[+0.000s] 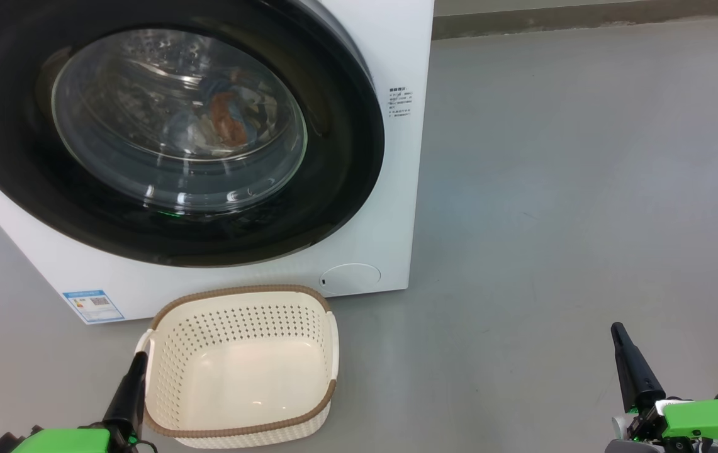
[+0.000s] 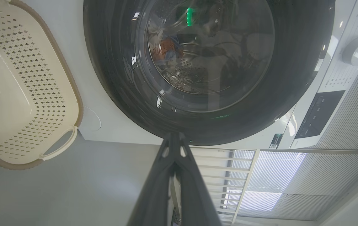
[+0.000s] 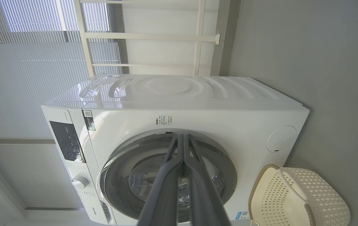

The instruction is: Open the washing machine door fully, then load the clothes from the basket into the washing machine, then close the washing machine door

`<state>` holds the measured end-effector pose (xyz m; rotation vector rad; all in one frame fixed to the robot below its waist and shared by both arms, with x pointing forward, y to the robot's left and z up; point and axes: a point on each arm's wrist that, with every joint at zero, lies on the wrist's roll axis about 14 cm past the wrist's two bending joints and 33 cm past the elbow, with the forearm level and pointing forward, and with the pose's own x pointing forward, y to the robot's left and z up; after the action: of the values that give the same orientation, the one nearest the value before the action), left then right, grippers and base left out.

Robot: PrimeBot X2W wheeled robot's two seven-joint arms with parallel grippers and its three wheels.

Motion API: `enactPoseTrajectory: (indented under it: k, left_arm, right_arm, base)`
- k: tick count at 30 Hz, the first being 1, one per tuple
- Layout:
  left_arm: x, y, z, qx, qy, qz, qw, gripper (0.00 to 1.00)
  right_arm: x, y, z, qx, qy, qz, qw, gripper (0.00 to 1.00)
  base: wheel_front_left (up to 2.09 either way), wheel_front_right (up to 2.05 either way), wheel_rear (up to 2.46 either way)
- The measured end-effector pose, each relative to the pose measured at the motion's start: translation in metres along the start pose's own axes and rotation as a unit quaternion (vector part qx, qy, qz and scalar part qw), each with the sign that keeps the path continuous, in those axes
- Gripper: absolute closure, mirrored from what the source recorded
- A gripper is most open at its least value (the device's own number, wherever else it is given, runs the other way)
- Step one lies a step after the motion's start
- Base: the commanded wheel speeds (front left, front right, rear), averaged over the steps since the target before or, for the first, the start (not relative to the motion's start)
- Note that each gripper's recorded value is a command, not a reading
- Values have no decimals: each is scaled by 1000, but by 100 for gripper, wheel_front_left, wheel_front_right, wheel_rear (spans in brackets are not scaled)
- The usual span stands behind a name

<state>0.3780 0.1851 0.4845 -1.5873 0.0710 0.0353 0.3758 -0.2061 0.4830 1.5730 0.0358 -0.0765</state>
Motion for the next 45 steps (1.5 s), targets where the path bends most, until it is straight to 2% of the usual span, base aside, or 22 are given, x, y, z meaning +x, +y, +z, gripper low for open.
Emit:
enactPoseTrajectory:
  k: [45]
  left_arm:
    - [0,0,0,0,0,0,1000,100]
  right_arm:
    - [0,0,2,2,-1,0,1000,100]
  base:
    - [0,0,0]
